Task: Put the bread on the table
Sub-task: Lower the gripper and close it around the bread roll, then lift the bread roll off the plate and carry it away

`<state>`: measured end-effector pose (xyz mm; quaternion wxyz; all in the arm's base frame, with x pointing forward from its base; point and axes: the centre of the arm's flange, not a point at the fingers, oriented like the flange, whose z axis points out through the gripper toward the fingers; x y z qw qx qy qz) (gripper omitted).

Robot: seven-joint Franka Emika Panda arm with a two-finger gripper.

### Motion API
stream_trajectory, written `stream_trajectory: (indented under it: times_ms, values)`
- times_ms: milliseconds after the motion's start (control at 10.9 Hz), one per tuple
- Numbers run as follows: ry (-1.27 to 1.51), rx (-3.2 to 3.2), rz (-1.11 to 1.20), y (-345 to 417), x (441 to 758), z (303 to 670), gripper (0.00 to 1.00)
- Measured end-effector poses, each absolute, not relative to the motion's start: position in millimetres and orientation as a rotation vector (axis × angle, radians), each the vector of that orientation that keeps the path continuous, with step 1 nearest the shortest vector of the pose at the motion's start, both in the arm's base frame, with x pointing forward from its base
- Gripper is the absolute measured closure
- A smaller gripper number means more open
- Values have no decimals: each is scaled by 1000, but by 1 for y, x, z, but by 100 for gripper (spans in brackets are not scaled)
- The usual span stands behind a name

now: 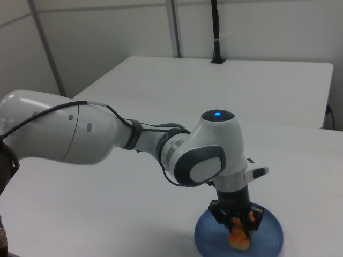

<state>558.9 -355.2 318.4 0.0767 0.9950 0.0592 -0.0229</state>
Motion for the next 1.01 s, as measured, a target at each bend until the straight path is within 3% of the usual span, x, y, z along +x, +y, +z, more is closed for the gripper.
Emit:
stream_trajectory:
  times_ms: [183, 549, 1007]
  values:
    - [179, 2982, -67, -354, 559, 319, 62]
    - [178, 2983, -57, -353, 559, 330, 62]
    - [235, 2992, 26, -316, 570, 412, 61]
